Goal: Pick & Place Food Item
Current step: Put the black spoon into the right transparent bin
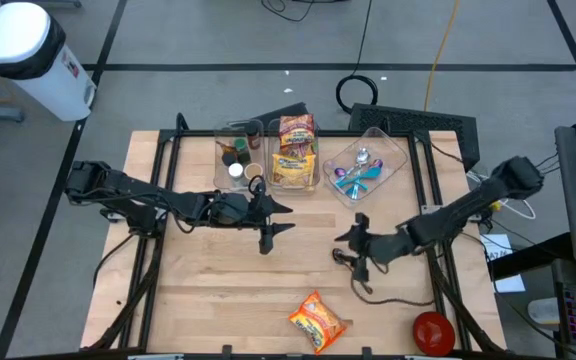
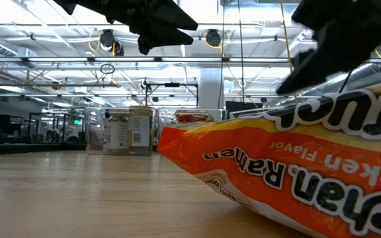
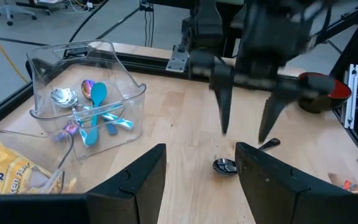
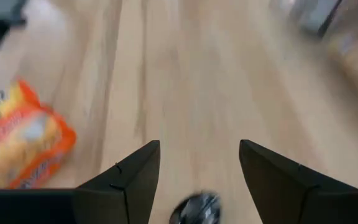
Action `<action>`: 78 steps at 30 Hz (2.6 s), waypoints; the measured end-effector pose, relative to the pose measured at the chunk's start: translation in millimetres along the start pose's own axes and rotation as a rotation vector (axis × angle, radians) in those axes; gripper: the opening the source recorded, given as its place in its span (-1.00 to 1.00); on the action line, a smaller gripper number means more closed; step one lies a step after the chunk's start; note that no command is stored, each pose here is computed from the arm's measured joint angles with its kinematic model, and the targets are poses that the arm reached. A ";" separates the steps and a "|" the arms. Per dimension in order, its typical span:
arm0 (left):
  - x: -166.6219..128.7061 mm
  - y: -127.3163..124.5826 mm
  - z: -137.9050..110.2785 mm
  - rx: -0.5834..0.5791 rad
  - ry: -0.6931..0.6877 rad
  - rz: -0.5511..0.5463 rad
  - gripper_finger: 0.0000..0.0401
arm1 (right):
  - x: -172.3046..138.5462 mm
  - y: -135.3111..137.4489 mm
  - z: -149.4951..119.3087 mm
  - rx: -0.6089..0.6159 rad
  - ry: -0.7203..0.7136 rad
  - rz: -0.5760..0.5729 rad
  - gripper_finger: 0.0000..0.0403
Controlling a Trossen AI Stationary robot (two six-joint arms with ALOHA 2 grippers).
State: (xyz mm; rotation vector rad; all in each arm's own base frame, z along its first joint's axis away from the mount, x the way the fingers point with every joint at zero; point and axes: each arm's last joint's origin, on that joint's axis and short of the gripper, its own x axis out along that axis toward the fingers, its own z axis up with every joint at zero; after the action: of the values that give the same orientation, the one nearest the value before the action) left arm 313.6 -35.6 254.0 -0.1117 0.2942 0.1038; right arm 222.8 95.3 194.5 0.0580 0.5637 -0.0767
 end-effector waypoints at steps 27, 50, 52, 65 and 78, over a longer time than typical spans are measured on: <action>0.0 0.0 -0.6 -0.006 0.007 0.000 0.00 | 54.0 -12.4 -43.1 0.068 0.332 0.018 0.03; 0.0 0.1 -0.9 -0.004 0.009 0.000 0.00 | 53.7 -11.7 -42.8 0.047 0.354 0.078 -0.97; 0.0 0.1 -0.8 -0.004 0.009 0.000 0.00 | 53.9 -11.2 -40.7 0.033 0.333 0.084 -0.98; 0.0 0.1 -0.9 -0.004 0.009 0.000 0.00 | 10.0 -14.9 21.2 -0.094 -0.135 0.071 -1.00; 0.0 0.1 -0.8 -0.004 0.008 0.000 0.00 | -63.5 -67.4 67.2 0.010 -0.486 -0.618 -1.00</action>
State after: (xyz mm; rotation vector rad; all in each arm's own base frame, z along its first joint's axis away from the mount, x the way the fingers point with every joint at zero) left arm 313.4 -35.6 253.2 -0.1163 0.3023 0.1042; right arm 199.1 26.7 283.0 -0.1251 0.0774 -0.6772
